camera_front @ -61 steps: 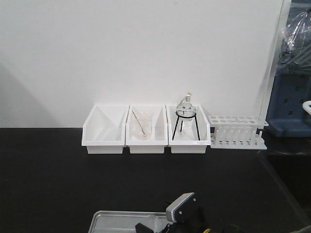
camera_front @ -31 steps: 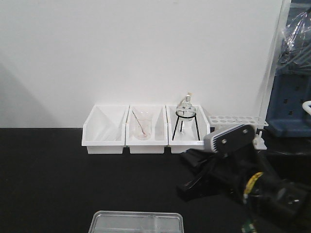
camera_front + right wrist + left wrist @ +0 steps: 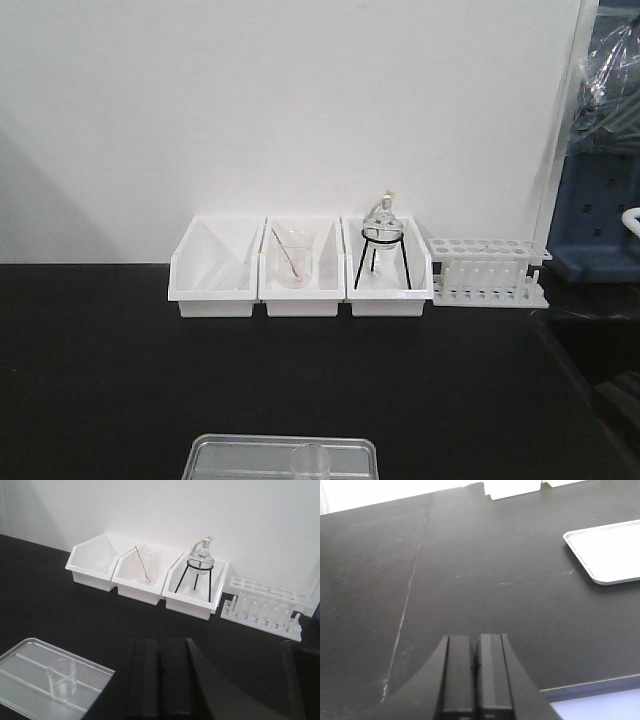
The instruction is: Move beaker to silver tray on left bench
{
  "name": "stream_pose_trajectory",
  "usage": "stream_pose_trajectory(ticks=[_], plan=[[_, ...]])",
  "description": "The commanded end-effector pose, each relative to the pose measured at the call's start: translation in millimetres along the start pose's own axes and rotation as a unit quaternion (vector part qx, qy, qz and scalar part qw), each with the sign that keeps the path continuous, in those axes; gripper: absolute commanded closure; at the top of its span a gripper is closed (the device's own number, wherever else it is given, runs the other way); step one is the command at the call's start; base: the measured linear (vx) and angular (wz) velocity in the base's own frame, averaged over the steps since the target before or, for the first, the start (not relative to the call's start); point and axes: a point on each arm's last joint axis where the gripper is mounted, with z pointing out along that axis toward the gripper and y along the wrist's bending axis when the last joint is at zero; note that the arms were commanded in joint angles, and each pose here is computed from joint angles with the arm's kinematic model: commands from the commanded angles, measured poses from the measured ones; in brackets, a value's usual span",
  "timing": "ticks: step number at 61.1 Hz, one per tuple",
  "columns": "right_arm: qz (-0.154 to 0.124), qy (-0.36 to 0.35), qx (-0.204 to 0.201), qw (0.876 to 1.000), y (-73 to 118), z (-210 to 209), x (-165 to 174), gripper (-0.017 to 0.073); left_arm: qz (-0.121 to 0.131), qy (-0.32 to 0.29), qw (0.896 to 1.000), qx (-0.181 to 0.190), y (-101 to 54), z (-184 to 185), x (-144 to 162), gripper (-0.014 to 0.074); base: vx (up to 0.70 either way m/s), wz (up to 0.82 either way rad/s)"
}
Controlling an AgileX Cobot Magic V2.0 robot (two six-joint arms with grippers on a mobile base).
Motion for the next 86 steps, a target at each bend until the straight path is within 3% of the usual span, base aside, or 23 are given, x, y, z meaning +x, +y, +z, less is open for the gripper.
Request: stream_pose_trajectory(ticks=[1,25,38,47,63,71,81,86], plan=[[-0.007,-0.037,-0.008,0.999,0.7,-8,-6,0.0571,-0.002,-0.036,0.999,0.002,-0.9,2,-2,0.0592,0.0,0.0],[-0.004,-0.018,-0.005,1.0,0.5,-8,5,0.0571,-0.002,-0.036,0.999,0.002,-0.9,2,-2,0.0592,0.0,0.0],[0.072,0.008,-0.007,0.997,-0.3,-5,17,0.0571,-0.002,-0.036,0.999,0.002,-0.9,2,-2,0.0592,0.0,0.0],[0.117,-0.021,0.046,0.992,-11.9,-16,53,0.0571,-0.002,-0.036,0.999,0.002,-0.9,2,-2,0.0592,0.0,0.0],[0.115,-0.067,0.131,0.982,-13.8,-45,134,0.0571,-0.002,-0.036,0.999,0.002,-0.9,2,-2,0.0592,0.0,0.0],[0.107,-0.103,0.156,0.977,-12.6,-56,145,0.0571,-0.002,-0.036,0.999,0.002,-0.9,2,-2,0.0592,0.0,0.0],[0.07,-0.121,0.171,0.975,-11.9,-63,144,0.0571,-0.002,-0.036,0.999,0.002,-0.9,2,-2,0.0592,0.0,0.0],[0.071,-0.116,0.171,0.976,-12.0,-63,145,0.0571,-0.002,-0.036,0.999,0.002,-0.9,2,-2,0.0592,0.0,0.0]])
